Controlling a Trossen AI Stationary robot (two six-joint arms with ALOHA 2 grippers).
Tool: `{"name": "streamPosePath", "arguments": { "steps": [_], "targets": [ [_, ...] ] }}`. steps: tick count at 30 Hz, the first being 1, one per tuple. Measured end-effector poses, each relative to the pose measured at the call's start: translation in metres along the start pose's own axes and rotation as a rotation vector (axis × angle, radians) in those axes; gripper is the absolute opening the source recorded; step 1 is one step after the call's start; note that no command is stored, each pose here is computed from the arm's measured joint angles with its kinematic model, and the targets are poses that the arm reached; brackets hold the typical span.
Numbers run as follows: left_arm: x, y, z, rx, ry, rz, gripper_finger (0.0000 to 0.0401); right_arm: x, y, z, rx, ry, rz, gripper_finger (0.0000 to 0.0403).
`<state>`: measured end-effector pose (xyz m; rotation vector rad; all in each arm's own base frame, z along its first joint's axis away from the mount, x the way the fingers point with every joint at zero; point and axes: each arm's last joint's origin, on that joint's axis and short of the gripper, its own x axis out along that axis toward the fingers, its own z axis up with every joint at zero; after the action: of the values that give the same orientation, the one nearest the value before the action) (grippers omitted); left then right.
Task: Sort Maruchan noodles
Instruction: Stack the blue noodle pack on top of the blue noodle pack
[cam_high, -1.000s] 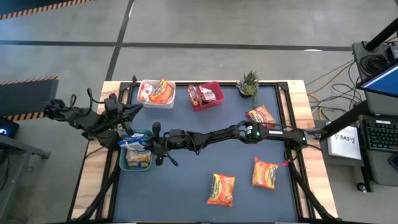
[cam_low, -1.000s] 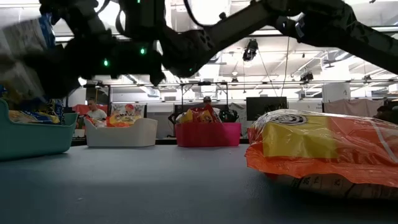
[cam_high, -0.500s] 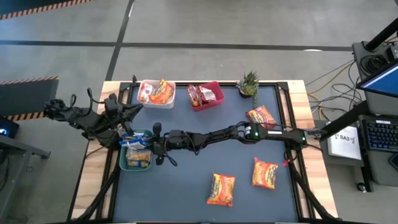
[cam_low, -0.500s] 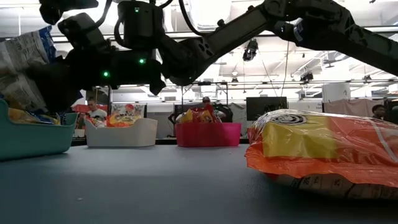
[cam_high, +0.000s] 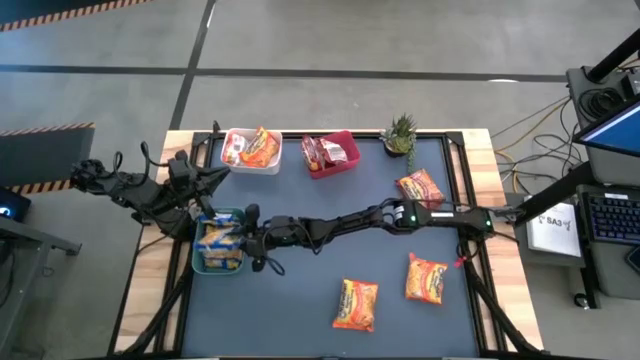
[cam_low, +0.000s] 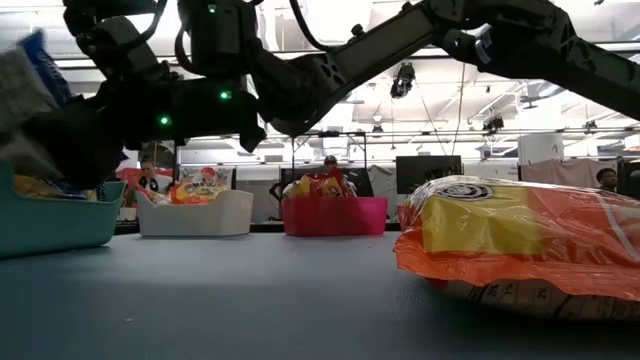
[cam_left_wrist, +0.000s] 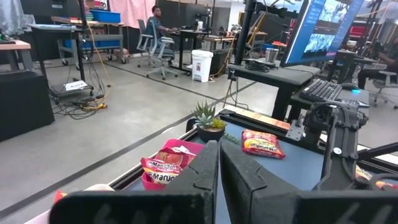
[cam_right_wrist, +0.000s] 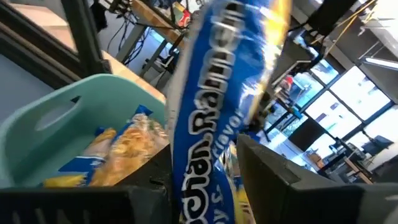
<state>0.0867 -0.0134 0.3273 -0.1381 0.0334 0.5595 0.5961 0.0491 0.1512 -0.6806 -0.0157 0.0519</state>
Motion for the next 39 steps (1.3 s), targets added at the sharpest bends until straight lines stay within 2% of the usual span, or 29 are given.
{"name": "streamPosePath", "arguments": {
  "steps": [4, 9, 12, 17, 22, 30, 35, 39],
  "targets": [
    [0.0, -0.001, 0.0, -0.039, 0.007, -0.028, 0.0, 0.0, 0.006, 0.002, 0.0, 0.044, -0.017, 0.013],
    [0.004, -0.014, -0.005, -0.118, 0.104, -0.25, 0.0, -0.001, 0.008, -0.002, 0.015, 0.092, -0.008, 0.013],
    [0.013, -0.03, -0.014, -0.134, 0.19, -0.297, 0.0, -0.001, 0.009, -0.003, 0.02, 0.103, -0.003, 0.013],
    [0.032, -0.06, -0.038, -0.028, 0.402, -0.359, 0.0, -0.001, 0.008, -0.003, 0.019, 0.12, -0.02, 0.013],
    [0.036, -0.086, -0.044, 0.109, 0.604, -0.424, 0.0, -0.001, 0.009, -0.003, 0.019, 0.123, -0.019, 0.013],
    [0.017, -0.125, -0.031, 0.319, 0.909, -0.345, 0.0, -0.001, 0.009, -0.004, 0.019, 0.129, -0.014, 0.013],
    [-0.01, -0.145, -0.027, 0.457, 1.077, -0.2, 0.0, -0.001, 0.008, -0.003, 0.027, 0.124, -0.018, 0.013],
    [-0.035, -0.162, -0.03, 0.508, 1.118, -0.109, 0.0, -0.001, 0.008, -0.003, 0.041, 0.123, -0.02, 0.013]
  ]
}}
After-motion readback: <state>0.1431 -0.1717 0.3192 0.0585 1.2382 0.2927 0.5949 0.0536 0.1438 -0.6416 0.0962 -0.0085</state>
